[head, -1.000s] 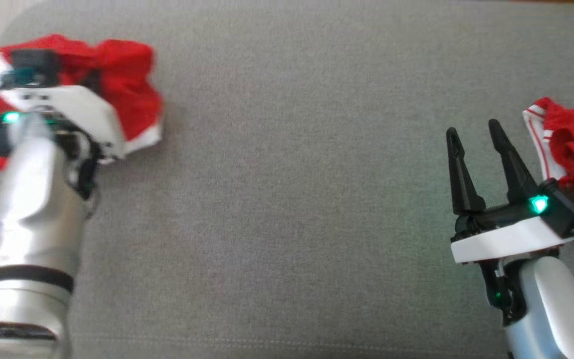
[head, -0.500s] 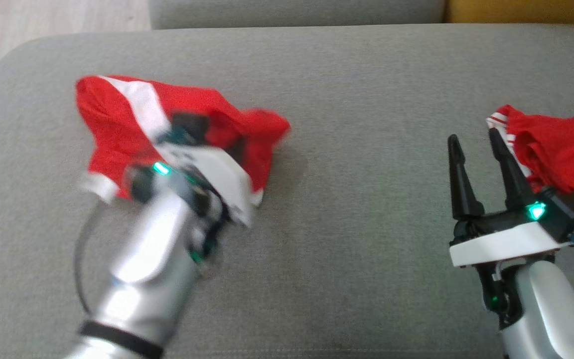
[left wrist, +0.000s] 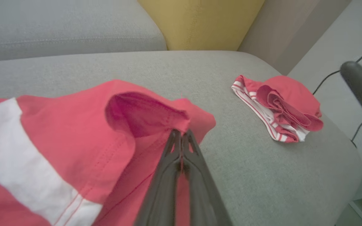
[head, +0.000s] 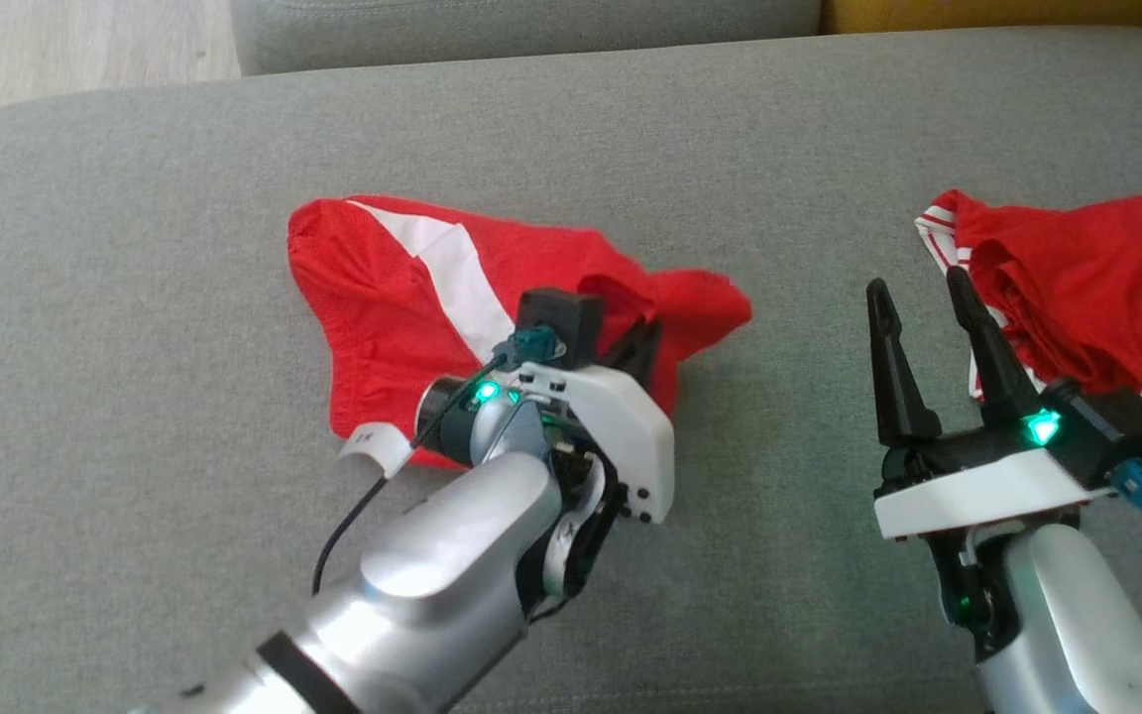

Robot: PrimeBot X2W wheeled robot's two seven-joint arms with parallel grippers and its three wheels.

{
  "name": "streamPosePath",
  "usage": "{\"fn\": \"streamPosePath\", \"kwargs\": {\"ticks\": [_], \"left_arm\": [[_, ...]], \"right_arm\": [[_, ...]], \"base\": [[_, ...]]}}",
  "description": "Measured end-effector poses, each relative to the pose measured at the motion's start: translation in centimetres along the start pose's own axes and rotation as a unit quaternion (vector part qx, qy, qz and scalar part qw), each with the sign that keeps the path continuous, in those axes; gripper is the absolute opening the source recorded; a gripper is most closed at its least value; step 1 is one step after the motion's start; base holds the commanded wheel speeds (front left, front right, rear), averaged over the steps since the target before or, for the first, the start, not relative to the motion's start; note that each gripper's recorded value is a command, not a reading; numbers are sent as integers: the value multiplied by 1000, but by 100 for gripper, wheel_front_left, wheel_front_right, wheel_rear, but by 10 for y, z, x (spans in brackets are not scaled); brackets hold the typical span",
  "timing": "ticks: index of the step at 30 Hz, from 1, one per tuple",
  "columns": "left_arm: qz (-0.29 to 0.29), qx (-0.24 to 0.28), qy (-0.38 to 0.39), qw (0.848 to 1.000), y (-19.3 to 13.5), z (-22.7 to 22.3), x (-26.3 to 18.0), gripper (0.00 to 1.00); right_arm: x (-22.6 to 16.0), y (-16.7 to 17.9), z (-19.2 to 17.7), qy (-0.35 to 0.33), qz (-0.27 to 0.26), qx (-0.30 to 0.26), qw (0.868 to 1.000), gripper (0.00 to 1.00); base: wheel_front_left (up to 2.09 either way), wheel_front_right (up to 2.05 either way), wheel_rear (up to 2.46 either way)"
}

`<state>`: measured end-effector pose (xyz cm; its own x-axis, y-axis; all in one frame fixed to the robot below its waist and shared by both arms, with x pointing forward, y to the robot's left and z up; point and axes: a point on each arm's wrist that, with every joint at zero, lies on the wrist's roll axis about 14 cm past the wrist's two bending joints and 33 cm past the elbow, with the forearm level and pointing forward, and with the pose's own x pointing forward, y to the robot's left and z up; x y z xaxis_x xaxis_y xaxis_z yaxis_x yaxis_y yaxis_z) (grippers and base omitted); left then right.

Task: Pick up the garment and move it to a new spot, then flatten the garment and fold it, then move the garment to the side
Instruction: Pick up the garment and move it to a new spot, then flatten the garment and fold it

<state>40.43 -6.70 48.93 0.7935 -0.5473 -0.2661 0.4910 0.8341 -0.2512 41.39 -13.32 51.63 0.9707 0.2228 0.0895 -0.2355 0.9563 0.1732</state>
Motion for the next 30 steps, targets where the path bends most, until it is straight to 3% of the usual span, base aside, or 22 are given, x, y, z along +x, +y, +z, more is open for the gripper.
{"fn": "streamPosePath", "kwargs": {"ticks": [5,12,18,22,30], "left_arm": [[30,11,-15,999,17,5,4,100],[110,20,-62,992,76,24,-3,100],[192,41,-125,972,158,60,-45,100],[216,50,-200,954,180,90,-92,100],[288,-23,-168,942,186,-3,-171,100]], "right_arm": [[3,2,-3,2,3,2,1000,100],[12,13,-4,1,21,6,1000,100],[16,29,0,-2,42,4,999,100],[9,36,-4,7,49,3,999,100],[0,49,-19,29,62,7,998,100]], "base": [[0,0,0],[0,0,0],[0,0,0],[0,0,0],[0,0,0]]}}
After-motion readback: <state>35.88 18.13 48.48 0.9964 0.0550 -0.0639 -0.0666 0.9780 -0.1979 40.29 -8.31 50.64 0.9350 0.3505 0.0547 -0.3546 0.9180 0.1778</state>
